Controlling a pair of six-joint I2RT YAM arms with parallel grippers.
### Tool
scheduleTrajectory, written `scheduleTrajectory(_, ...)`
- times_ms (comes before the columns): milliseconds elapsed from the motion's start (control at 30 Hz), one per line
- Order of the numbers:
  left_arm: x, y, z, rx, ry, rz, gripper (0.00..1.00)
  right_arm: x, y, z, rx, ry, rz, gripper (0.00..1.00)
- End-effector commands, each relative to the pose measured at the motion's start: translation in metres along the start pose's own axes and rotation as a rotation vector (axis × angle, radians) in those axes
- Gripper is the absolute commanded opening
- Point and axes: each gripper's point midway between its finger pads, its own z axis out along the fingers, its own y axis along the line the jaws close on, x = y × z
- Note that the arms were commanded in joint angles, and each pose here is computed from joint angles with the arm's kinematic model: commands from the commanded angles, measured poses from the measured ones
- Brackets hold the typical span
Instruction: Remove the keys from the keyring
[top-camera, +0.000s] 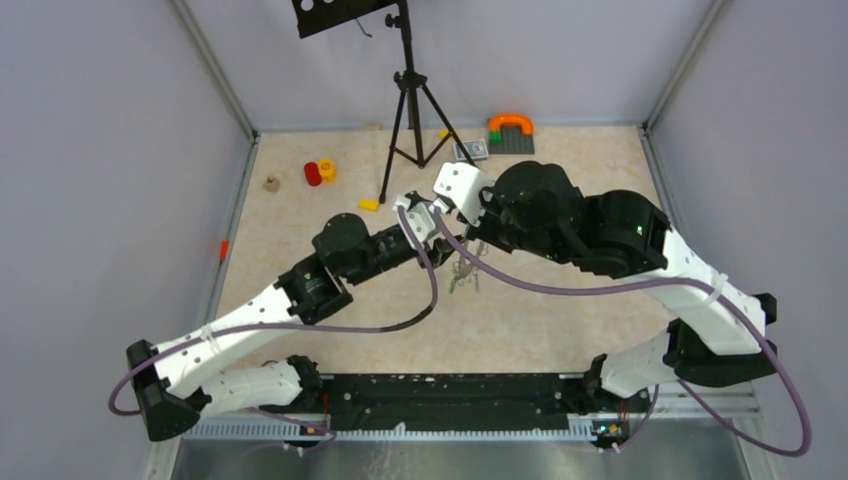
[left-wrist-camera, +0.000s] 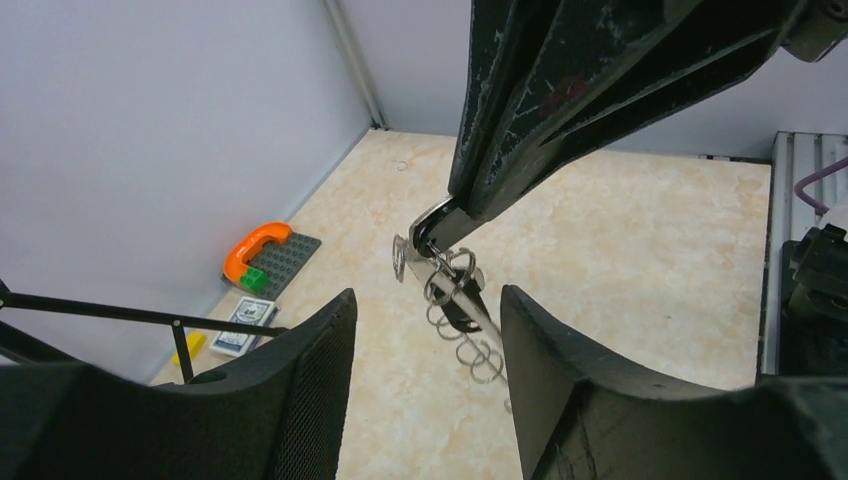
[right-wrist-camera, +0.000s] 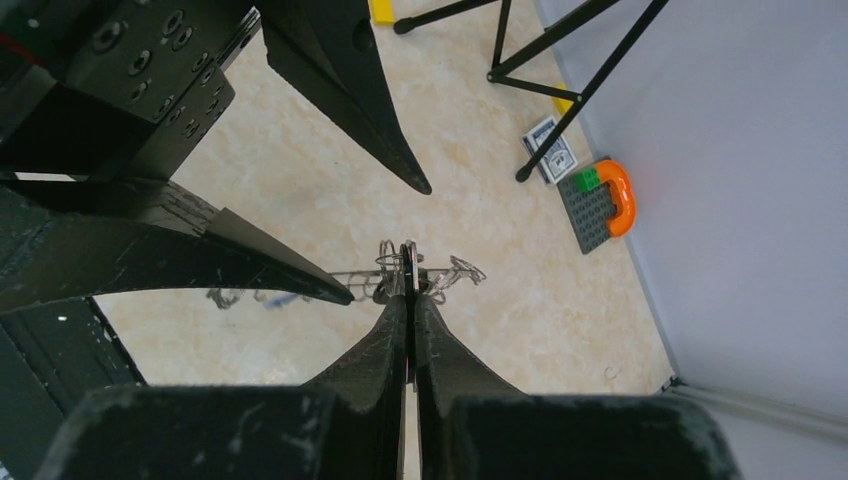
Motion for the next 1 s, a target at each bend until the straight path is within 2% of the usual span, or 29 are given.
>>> scheduleTrajectory(0,-0.006,0.001,0.004,-0.011,-0.04,0.006,0.56,-0.019,-0.006,-0.013,0.0,-0.087,0.049,0.0)
scheduleTrajectory(500,-0.002,-0.007,0.008,0.031,-0.035,-0.022,0.29,-0.018,-0.007,-0.019,0.0,-0.098,0.048,0.0)
scheduleTrajectory(967,0.005,-0.014,0.001,0.056,-0.004,-0.052,0.12,-0.014,-0.011,-0.02,0.024,-0.088,0.042,0.0)
